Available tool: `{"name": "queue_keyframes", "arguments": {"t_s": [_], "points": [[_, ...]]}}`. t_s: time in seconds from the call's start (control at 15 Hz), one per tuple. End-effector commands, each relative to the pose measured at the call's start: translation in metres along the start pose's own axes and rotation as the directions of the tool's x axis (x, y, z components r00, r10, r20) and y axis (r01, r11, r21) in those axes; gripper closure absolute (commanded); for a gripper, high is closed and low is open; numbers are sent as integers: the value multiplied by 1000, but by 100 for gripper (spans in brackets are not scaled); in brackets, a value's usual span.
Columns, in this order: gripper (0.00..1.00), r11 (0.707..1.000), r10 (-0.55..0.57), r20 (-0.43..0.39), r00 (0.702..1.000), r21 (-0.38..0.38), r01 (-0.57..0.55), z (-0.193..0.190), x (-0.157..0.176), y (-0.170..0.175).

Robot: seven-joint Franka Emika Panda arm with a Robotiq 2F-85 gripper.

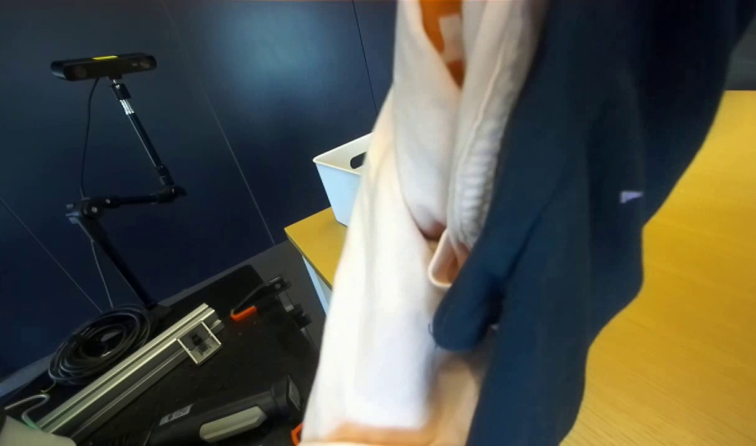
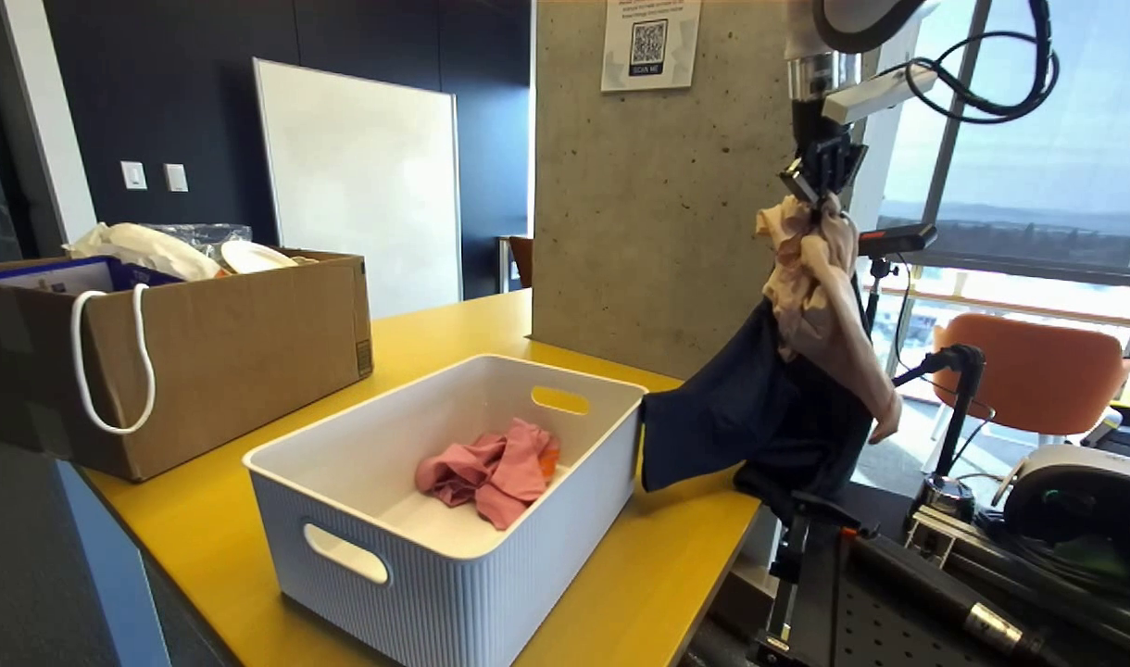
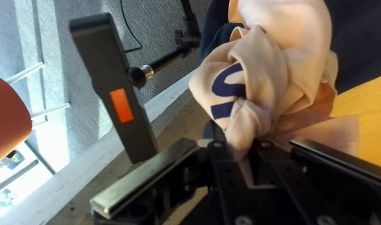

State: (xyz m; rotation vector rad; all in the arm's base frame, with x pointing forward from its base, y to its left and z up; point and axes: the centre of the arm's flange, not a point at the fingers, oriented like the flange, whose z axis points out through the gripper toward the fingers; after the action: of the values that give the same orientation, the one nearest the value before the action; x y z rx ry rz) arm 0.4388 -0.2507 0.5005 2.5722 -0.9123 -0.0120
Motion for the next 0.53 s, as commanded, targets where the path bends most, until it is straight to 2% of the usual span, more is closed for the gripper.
{"name": "queue_keyframes", "arguments": {"t_s": [0.0, 0.2, 0.33, 0.47], "points": [[96, 999, 31, -66, 997, -41, -33, -1, 15, -52], [96, 992, 73, -118, 990, -92, -84, -1, 26, -81], [96, 985, 95, -148, 984, -127, -114, 9, 31, -99], [96, 974, 142, -184, 973, -150, -171, 29, 41, -102]]}}
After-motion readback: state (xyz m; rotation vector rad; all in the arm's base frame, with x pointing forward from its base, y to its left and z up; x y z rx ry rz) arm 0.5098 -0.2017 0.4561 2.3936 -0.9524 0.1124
